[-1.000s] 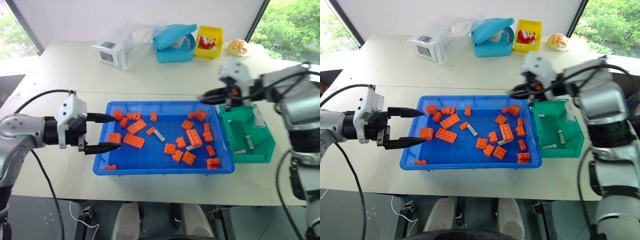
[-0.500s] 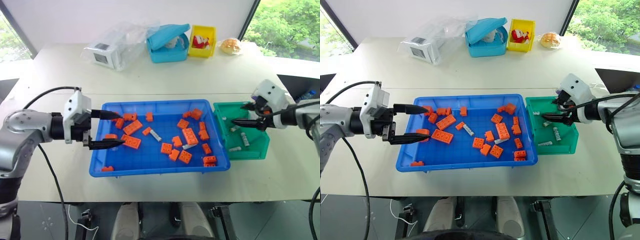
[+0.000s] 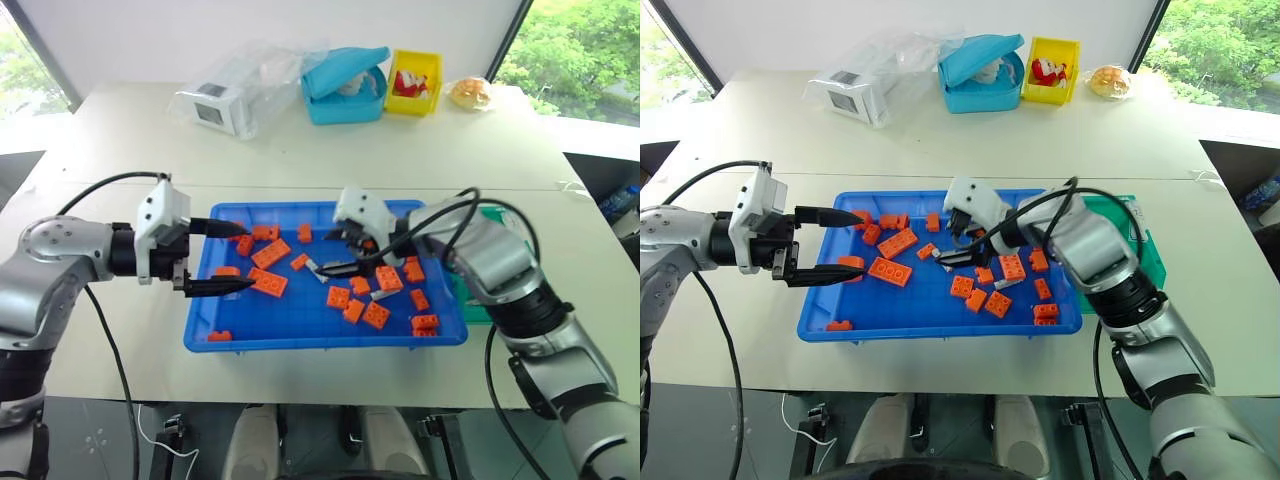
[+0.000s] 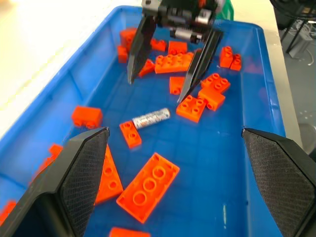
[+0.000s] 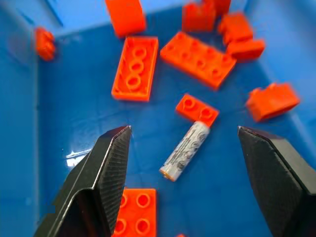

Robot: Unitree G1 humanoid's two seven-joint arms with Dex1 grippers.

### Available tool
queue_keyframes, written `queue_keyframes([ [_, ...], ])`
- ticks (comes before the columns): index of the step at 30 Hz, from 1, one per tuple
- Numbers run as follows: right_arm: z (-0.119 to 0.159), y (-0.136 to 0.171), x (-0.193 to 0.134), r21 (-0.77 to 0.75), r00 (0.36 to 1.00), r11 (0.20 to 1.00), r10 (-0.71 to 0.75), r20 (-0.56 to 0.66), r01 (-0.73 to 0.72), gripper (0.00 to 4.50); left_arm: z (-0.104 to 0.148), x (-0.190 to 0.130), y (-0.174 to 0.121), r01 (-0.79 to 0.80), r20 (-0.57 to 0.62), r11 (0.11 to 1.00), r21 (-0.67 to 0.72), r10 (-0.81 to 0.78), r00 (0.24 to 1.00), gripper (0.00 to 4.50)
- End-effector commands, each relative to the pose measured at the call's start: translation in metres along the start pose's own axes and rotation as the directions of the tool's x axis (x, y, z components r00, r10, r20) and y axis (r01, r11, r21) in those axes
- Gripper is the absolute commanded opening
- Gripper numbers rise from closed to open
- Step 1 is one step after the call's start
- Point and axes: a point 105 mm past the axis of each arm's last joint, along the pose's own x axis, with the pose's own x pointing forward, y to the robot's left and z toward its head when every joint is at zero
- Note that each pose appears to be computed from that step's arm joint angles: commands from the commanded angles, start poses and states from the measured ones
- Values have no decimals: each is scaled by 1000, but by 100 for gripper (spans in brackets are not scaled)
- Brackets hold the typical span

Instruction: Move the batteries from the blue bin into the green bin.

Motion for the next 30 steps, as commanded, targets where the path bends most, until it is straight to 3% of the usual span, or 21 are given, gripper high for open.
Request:
queue_keyframes([
  [1, -1, 5, 13, 6, 1000, 1000, 1, 0, -1, 351, 10, -7, -2, -14, 0, 999, 45, 14, 1000, 450],
  [8, -26, -7, 34, 25, 998, 999, -34, -59, 36, 351, 14, -8, -4, -21, 1, 999, 46, 21, 1000, 450],
  [11, -32, -13, 37, 27, 997, 999, -45, -65, 47, 268, 15, -8, -3, -24, 3, 999, 48, 24, 1000, 450],
  [16, -20, -8, 27, 22, 1000, 999, -24, -17, 25, 10, 16, -7, -1, -21, 8, 998, 51, 20, 1000, 450],
  [23, 12, -22, -45, 29, 993, 994, -103, 62, 101, 7, 17, 1, 1, 0, 28, 998, 58, -2, 1000, 450],
  [26, 20, -45, -110, 74, 965, 967, -251, 72, 245, 7, 14, 4, 3, 11, 33, 998, 57, -13, 999, 450],
  [30, 2, -56, -175, 139, 919, 912, -393, 16, 387, 7, 12, 8, 5, 18, 43, 998, 59, -21, 999, 450],
])
